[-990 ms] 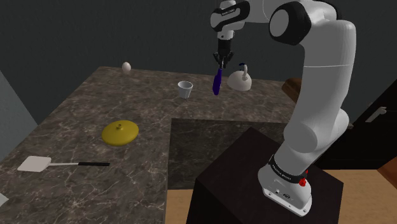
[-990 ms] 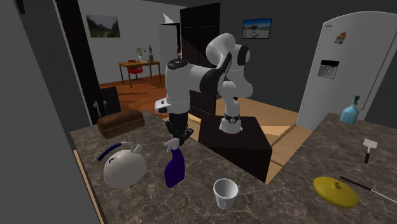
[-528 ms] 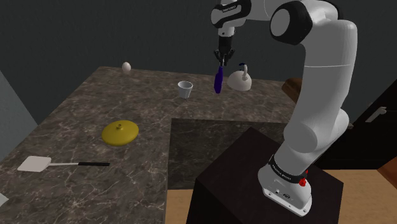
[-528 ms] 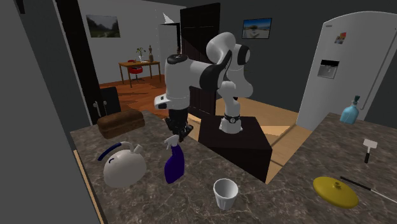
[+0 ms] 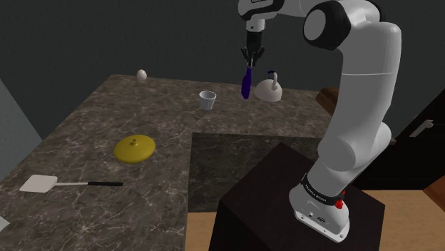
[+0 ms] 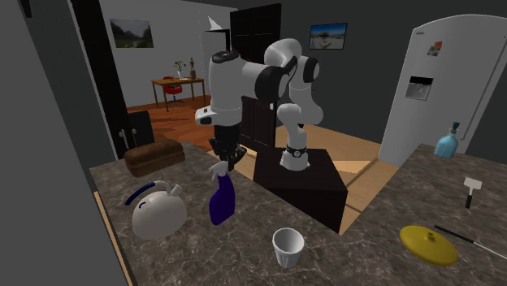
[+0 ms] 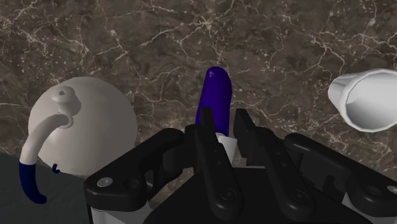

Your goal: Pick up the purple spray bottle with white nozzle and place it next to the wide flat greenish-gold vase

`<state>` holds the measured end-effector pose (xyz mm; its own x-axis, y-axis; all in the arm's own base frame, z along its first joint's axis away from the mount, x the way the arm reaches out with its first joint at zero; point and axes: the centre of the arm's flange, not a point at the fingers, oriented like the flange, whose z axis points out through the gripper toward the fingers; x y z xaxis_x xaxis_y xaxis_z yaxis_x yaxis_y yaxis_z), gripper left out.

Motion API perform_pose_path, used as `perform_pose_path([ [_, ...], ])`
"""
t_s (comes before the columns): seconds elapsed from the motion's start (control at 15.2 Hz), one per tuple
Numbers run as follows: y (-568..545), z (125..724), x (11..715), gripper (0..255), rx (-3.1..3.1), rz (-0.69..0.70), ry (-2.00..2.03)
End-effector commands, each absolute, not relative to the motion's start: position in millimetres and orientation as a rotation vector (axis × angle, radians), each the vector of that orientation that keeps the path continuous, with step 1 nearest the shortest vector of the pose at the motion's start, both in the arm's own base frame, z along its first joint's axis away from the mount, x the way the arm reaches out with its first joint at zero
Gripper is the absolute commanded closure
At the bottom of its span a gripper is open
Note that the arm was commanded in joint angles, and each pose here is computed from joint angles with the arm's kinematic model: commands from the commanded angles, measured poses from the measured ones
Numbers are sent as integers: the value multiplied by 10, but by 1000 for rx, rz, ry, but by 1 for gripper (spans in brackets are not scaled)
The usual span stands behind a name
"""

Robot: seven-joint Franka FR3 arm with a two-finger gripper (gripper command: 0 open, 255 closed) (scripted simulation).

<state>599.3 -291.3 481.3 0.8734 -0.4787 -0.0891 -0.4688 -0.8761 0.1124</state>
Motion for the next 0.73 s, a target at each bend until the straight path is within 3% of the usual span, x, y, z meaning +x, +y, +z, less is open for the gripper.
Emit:
perform_pose_path([
  [0.0,-2908,4907,5991,255,2956,-175,-749],
  [0.66,-2908,5435,5991,255,2956,-175,-749],
])
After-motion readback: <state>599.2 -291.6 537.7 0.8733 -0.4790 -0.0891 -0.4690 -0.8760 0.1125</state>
